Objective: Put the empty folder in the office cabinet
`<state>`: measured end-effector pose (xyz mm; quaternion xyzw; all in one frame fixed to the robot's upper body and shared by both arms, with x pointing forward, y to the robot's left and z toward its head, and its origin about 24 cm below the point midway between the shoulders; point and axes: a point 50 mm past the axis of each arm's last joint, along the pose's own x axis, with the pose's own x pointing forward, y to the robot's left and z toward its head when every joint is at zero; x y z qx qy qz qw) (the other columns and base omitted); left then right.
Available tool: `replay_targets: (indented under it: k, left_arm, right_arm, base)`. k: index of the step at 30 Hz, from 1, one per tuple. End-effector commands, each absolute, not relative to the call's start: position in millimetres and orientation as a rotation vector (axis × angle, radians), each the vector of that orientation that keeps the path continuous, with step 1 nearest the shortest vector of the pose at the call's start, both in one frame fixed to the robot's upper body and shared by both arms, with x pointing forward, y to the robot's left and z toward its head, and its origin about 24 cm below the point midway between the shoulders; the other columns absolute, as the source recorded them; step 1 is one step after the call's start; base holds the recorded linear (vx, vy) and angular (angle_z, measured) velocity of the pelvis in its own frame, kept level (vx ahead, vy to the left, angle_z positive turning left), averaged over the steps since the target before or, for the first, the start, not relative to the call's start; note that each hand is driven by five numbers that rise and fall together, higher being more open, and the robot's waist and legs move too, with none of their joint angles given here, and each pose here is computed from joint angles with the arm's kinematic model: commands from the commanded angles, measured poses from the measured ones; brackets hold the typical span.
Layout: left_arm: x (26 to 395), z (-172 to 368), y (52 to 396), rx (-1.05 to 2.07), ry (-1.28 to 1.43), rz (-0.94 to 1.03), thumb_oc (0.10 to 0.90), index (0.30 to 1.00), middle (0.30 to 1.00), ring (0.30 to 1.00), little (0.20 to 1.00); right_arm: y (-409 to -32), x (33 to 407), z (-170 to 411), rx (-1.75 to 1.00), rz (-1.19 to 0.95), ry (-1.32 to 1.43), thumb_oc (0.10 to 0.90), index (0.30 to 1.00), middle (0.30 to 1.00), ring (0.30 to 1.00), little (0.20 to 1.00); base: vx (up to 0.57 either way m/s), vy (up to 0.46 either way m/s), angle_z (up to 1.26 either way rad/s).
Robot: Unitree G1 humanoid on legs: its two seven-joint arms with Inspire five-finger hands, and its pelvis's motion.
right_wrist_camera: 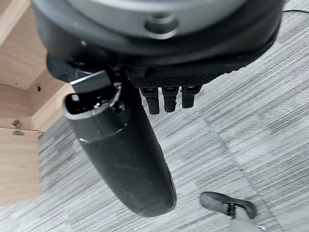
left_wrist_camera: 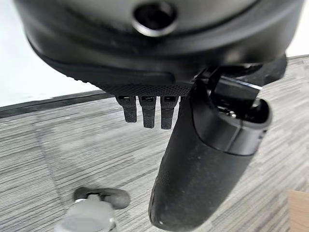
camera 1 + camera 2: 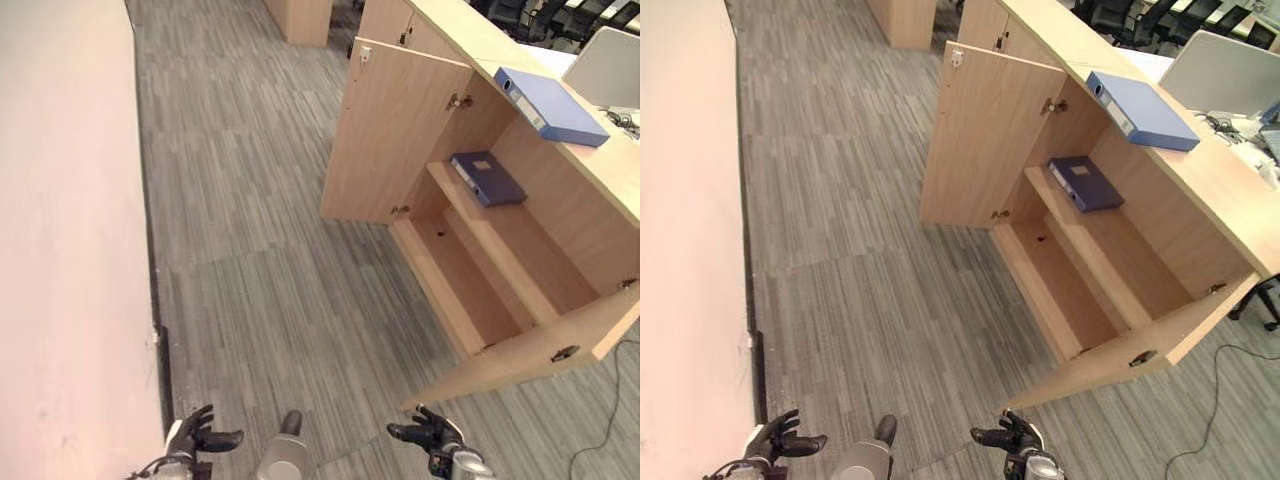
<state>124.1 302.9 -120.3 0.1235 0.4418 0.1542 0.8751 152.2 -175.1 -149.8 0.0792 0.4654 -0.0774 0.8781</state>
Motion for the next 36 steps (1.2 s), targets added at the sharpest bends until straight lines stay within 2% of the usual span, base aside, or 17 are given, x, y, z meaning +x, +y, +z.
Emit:
replay_targets:
  k: [1, 9, 15, 20, 30, 36]
  left_arm:
    - [129, -111, 307, 0.319, 0.862, 0.282, 0.800, 0.900, 0.900, 0.900, 0.900]
    - [132, -118, 294, 0.349, 0.885, 0.201, 0.800, 0.900, 0.900, 0.900, 0.900]
    - [124, -124, 290, 0.367, 0.919, 0.178, 0.800, 0.900, 0.900, 0.900, 0.900]
    - [110, -129, 291, 0.357, 0.961, 0.197, 0.800, 0.900, 0.900, 0.900, 0.900]
    - [106, -128, 294, 0.332, 0.960, 0.243, 0.800, 0.900, 0.900, 0.900, 0.900]
    - [98, -135, 282, 0.331, 0.986, 0.189, 0.800, 0.900, 0.900, 0.900, 0.900]
  right_arm:
    - [-210, 167, -136, 0.144, -0.271, 0.864, 0.800, 0.900, 0.900, 0.900, 0.900]
    - [-223, 143, -144, 0.159, -0.351, 0.915, 0.800, 0.900, 0.900, 0.900, 0.900]
    - [-226, 139, -144, 0.136, -0.348, 0.930, 0.800, 0.900, 0.900, 0.900, 0.900]
    - [-231, 131, -147, 0.127, -0.358, 0.960, 0.800, 0.900, 0.900, 0.900, 0.900]
    - [-240, 143, -141, 0.128, -0.387, 0.932, 0.800, 0.900, 0.900, 0.900, 0.900]
    - [-252, 115, -148, 0.169, -0.473, 0.981, 0.800, 0.900, 0.900, 0.900, 0.900]
  base:
    - [0.30, 0.548, 0.40]
    - [0.28, 0.103, 0.58]
    - [0.16, -0.009, 0.51]
    - [0.26, -0.030, 0.08]
    - [0.24, -0.041, -0.31]
    - [0.39, -0.003, 0.03]
